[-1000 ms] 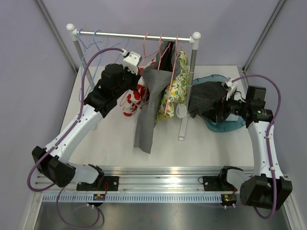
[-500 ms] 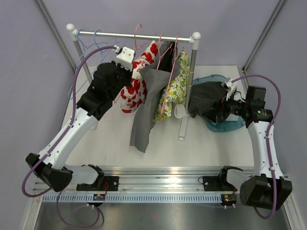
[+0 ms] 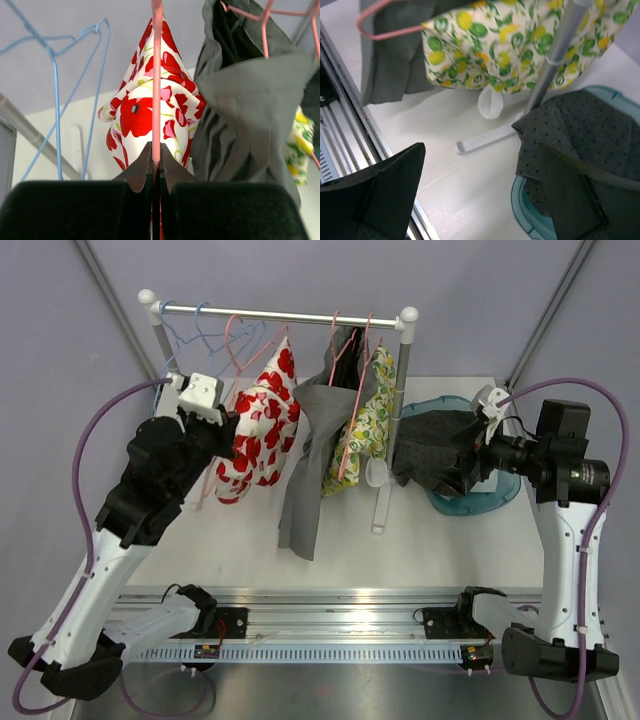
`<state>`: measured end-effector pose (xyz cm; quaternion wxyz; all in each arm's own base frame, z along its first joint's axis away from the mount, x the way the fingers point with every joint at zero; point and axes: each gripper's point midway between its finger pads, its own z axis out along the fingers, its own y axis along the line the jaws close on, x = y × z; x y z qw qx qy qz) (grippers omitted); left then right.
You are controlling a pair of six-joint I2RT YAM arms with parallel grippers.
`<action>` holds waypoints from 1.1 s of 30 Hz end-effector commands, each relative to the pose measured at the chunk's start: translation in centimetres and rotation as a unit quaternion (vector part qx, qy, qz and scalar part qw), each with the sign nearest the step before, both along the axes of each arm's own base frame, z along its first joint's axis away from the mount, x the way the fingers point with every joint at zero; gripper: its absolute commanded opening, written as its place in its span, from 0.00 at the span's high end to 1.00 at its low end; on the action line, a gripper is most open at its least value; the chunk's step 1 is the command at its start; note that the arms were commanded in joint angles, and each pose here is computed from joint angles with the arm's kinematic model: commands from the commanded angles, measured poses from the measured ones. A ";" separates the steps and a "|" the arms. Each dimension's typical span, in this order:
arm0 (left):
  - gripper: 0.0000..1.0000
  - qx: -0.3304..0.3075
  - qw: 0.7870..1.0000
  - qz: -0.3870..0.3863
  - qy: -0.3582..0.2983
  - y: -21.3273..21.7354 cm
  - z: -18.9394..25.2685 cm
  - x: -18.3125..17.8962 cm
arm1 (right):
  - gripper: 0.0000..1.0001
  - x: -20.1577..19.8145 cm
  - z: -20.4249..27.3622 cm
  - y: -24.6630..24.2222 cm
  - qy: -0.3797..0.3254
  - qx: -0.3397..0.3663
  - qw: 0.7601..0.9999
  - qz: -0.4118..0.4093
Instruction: Remove the skirt from the hanger
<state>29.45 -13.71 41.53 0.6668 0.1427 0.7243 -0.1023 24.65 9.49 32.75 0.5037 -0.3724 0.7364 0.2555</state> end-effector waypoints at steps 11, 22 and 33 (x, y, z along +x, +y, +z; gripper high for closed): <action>1.00 -0.194 0.979 -0.064 0.028 2.1 -0.1 -11.1 | 0.00 -4.7 4.3 17.4 -0.007 -0.068 0.968 0.242; 1.00 -0.222 0.971 -0.065 0.052 2.9 -1.7 -13.3 | 0.00 0.0 6.3 30.8 -0.102 -0.051 0.976 0.183; 1.00 -0.222 0.971 -0.070 0.047 3.5 -1.2 -14.6 | 0.01 -2.3 0.2 35.3 -0.032 -0.053 0.969 0.240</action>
